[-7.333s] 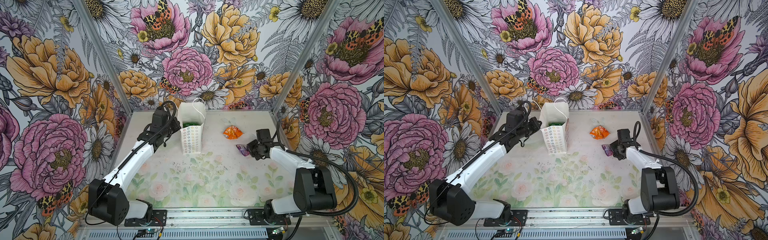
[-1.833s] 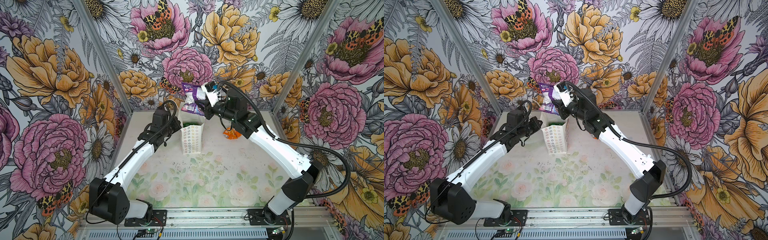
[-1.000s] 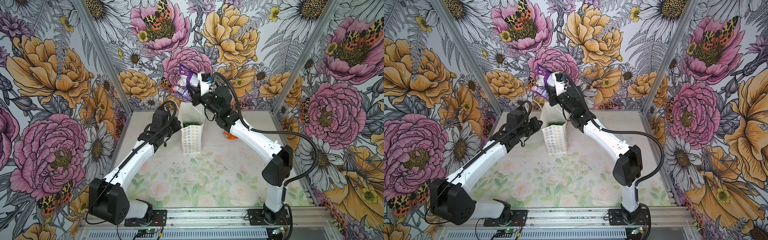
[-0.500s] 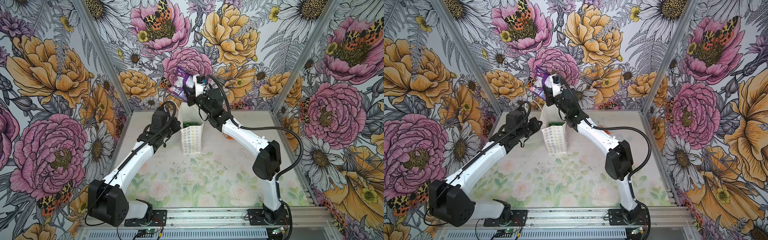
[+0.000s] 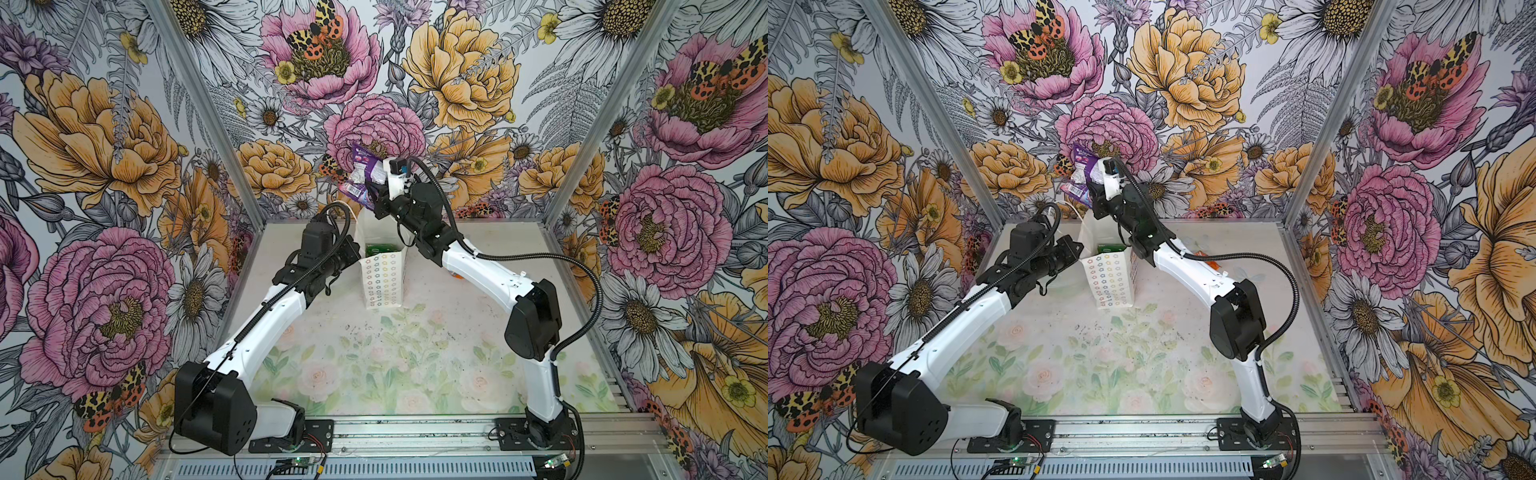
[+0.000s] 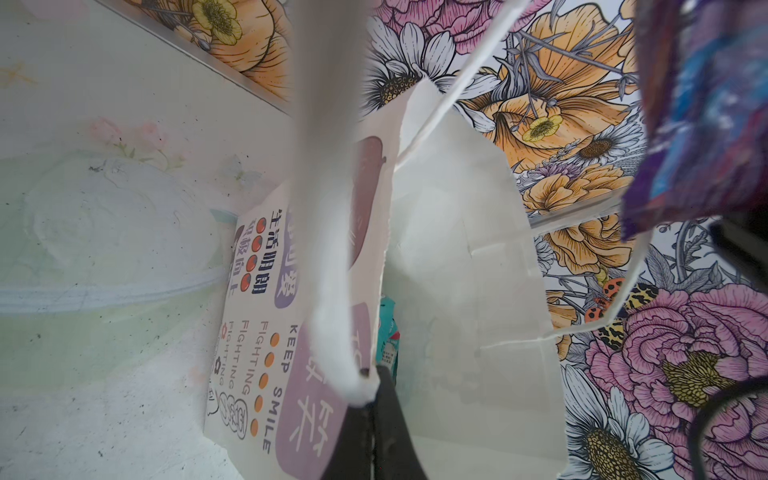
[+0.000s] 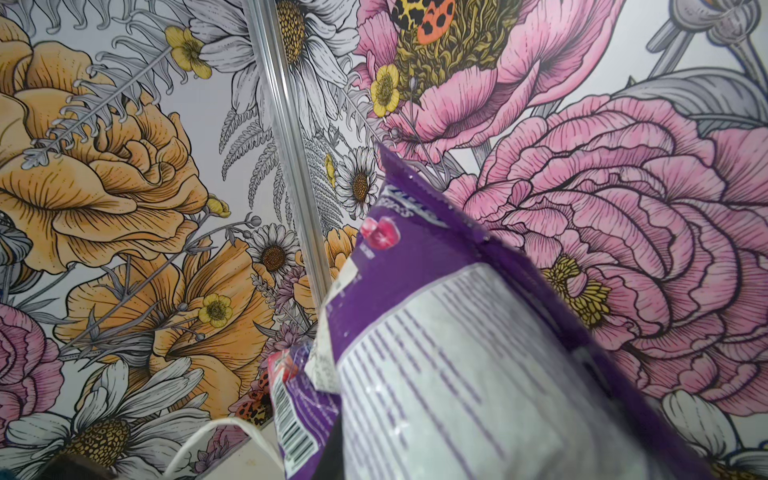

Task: Place the snacks into the paper bag
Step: 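Raise the purple packet above the bag mouth with the right gripper, then lower the purple packet into the bag with the right gripper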

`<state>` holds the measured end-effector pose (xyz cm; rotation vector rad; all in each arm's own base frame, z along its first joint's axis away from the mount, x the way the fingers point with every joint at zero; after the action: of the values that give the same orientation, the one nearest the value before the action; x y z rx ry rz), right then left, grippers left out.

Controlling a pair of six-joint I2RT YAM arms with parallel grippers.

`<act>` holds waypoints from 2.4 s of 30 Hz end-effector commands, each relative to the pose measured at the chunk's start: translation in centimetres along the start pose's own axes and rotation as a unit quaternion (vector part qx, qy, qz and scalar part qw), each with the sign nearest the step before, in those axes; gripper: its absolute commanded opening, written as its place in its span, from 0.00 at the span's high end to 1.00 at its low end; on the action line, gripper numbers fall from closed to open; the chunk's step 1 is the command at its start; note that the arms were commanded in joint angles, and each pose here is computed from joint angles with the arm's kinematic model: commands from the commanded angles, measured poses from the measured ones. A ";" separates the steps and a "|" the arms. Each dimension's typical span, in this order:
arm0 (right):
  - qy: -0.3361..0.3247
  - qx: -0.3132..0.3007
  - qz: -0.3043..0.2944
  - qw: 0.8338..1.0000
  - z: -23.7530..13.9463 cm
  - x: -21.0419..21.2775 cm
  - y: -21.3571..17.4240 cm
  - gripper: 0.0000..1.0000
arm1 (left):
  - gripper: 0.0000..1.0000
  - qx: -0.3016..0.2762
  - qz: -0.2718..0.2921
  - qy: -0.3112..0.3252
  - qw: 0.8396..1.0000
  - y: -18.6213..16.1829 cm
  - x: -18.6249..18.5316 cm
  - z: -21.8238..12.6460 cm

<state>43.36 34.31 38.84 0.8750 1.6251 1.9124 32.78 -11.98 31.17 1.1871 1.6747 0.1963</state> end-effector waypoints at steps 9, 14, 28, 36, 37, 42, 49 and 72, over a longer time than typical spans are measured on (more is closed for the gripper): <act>-0.002 -0.025 -0.036 0.999 -2.7 1.2 3.8 1.00 | 1.00 0.004 -0.006 -0.012 1.000 -0.1 0.1 -0.4; -0.015 -0.003 -0.063 0.998 -3.5 1.0 3.4 1.00 | 1.00 0.004 -0.007 -0.010 1.000 -0.1 0.2 -0.4; -0.044 0.057 -0.114 0.991 -4.3 0.4 1.3 1.00 | 1.00 0.003 -0.008 -0.012 1.000 -0.1 0.1 -0.4; -0.057 0.080 -0.136 0.986 -4.8 0.0 0.4 1.00 | 1.00 0.004 -0.008 -0.013 1.000 -0.1 0.0 -0.2; -0.058 0.081 -0.138 0.985 -4.9 0.0 0.4 1.00 | 1.00 0.004 -0.009 -0.013 1.000 -0.1 0.0 -0.2; -0.066 0.091 -0.151 0.982 -5.4 -0.1 0.1 1.00 | 1.00 0.004 -0.009 -0.013 1.000 -0.2 0.0 -0.3; -0.074 0.105 -0.169 0.977 -5.8 -0.3 -0.1 1.00 | 1.00 0.004 -0.009 -0.012 1.000 -0.2 0.0 -0.2; -0.035 0.151 -0.171 0.973 -6.3 0.3 -1.4 1.00 | 1.00 0.006 -0.009 -0.014 1.000 -0.2 -0.1 0.0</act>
<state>39.58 30.73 33.99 0.7534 1.9707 1.3356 32.82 -11.89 31.17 1.1852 1.6757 0.1945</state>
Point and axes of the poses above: each gripper's point midway between its finger pads, its own z axis out along the fingers, its own x axis along the line the jaws close on, y = z × x, the point moved 9 cm from there along -z, back along the fingers, and after that the axes turned 2 degrees about z, right-handed, at the moved point
